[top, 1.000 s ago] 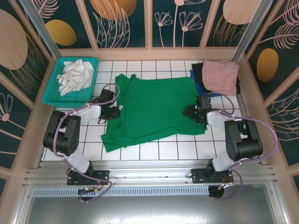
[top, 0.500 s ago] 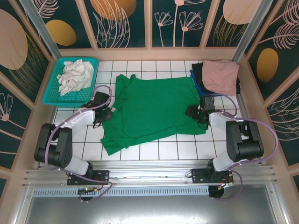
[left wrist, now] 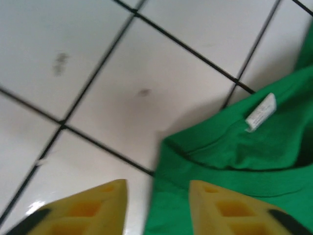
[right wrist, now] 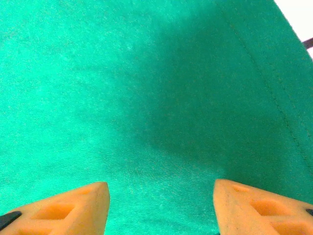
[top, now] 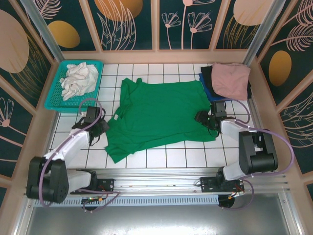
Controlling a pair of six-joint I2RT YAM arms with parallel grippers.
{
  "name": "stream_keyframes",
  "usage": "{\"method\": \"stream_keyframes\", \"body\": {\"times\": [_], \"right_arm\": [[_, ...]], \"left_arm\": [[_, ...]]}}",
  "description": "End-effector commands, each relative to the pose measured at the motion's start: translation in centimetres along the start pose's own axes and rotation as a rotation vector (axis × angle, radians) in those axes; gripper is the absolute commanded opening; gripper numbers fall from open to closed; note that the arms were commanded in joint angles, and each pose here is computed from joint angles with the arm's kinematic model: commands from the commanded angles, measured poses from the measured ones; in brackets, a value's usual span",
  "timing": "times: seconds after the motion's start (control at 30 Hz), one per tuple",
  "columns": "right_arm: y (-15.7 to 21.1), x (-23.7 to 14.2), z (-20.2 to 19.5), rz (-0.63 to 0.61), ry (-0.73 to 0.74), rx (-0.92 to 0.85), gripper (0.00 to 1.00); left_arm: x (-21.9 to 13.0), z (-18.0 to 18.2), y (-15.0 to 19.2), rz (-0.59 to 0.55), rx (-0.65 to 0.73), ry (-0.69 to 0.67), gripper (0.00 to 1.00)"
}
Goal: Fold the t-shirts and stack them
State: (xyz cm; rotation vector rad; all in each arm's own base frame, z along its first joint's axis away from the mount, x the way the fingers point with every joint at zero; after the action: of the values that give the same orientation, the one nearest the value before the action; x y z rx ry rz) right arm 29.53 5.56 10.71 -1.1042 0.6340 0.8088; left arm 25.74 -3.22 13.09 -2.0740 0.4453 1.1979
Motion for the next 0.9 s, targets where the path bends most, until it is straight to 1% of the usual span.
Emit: {"method": "stream_keyframes", "body": {"times": [0.0, 0.07, 0.1, 0.17, 0.2, 0.3, 0.33, 0.4, 0.47, 0.5, 0.57, 0.63, 0.7, 0.77, 0.87], "right_arm": [[-1.0, -1.1, 1.5, -0.028, -0.049, -0.034, 0.59], [-1.2, -0.9, 2.0, -0.029, -0.057, -0.044, 0.59], [-1.3, -0.8, 2.2, -0.024, -0.058, -0.045, 0.59], [-1.2, -0.6, 2.3, -0.021, -0.059, -0.042, 0.58], [-1.3, -0.6, 2.4, -0.024, -0.063, -0.043, 0.58], [-1.9, -0.9, 2.7, -0.041, -0.071, -0.048, 0.58], [-2.2, -1.0, 2.8, -0.046, -0.074, -0.051, 0.58], [-2.4, -1.1, 2.9, -0.051, -0.070, -0.055, 0.59], [-2.5, -1.2, 2.9, -0.054, -0.063, -0.057, 0.59], [-2.4, -1.2, 2.8, -0.051, -0.056, -0.058, 0.58], [-2.0, -1.0, 2.4, -0.039, -0.032, -0.056, 0.59], [-1.4, -0.8, 1.5, -0.022, 0.016, -0.027, 0.58], [-0.7, -0.6, 0.5, -0.013, 0.038, 0.010, 0.52], [-0.2, -0.3, -0.1, 0.000, 0.045, 0.028, 0.50], [0.4, -0.1, -0.2, 0.019, 0.026, 0.035, 0.49]], "left_arm": [[1.4, -5.9, -0.9, 0.043, 0.154, 0.131, 0.48], [3.6, -8.4, -0.9, 0.069, 0.257, 0.095, 0.52], [4.8, -9.2, -1.0, 0.073, 0.298, 0.073, 0.56], [7.1, -10.3, -1.6, 0.063, 0.340, 0.020, 0.62], [8.1, -10.7, -1.9, 0.061, 0.358, -0.013, 0.62], [10.0, -11.9, -2.1, 0.085, 0.398, -0.020, 0.62], [10.4, -12.1, -2.0, 0.092, 0.404, -0.021, 0.61], [11.3, -12.3, -2.2, 0.091, 0.418, -0.050, 0.52], [11.5, -12.1, -2.8, 0.062, 0.413, -0.110, 0.29], [11.3, -12.0, -3.2, 0.044, 0.408, -0.128, 0.22], [10.5, -11.7, -3.9, 0.019, 0.387, -0.131, 0.18], [9.6, -10.9, -5.0, -0.008, 0.354, -0.136, 0.18], [9.3, -9.6, -6.1, -0.008, 0.304, -0.137, 0.18], [9.3, -8.4, -6.7, 0.001, 0.271, -0.132, 0.10], [9.7, -7.5, -6.7, 0.003, 0.264, -0.154, 0.02]]}}
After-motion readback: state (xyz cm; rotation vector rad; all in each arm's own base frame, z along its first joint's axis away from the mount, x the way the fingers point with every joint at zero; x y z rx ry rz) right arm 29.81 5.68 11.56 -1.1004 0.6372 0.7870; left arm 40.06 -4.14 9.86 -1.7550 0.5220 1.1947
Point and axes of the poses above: each hand's point on the last joint's axis, 136 mm out from that joint toward the fingers, its own x axis out along the fingers, its own z axis along the line the jaws close on, y = z × x, the point moved 8 cm from there along -x, back along the fingers, and after that the axes turned 13 degrees about -x, right-handed, at the moved point
